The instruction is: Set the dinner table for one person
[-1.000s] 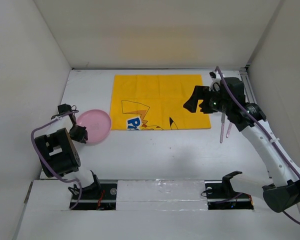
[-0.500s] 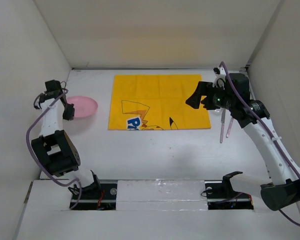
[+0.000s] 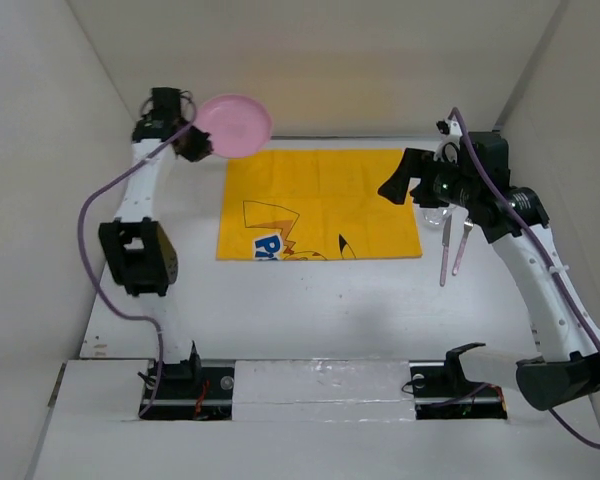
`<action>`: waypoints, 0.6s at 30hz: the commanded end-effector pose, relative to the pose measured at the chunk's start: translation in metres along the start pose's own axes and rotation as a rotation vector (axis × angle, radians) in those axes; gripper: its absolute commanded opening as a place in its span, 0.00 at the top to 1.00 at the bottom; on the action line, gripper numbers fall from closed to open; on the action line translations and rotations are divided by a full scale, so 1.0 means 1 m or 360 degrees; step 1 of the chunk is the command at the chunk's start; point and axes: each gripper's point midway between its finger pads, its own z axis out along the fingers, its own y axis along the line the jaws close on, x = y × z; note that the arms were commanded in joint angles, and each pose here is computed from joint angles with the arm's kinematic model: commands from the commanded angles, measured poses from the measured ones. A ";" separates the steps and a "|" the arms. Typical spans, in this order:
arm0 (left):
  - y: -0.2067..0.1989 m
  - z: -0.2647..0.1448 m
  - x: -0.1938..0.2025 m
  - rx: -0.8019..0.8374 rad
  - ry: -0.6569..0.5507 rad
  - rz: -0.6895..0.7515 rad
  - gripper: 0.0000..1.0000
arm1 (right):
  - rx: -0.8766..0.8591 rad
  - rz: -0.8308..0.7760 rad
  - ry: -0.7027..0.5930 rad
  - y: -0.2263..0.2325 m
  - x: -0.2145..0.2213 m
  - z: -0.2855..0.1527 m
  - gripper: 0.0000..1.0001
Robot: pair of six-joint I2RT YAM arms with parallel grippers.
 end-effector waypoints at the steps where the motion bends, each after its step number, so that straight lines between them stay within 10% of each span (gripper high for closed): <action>1: -0.081 0.009 0.108 0.0269 0.0383 0.0357 1.00 | 0.0057 -0.0012 -0.0132 -0.001 -0.031 -0.018 0.05; 8: -0.129 0.034 0.233 0.0484 0.0716 0.0544 1.00 | 0.0103 -0.0005 -0.0182 -0.006 -0.035 -0.031 0.05; 18: -0.101 0.067 0.272 0.0397 0.0803 0.0597 1.00 | 0.0147 0.0037 -0.0182 -0.021 -0.018 -0.047 0.05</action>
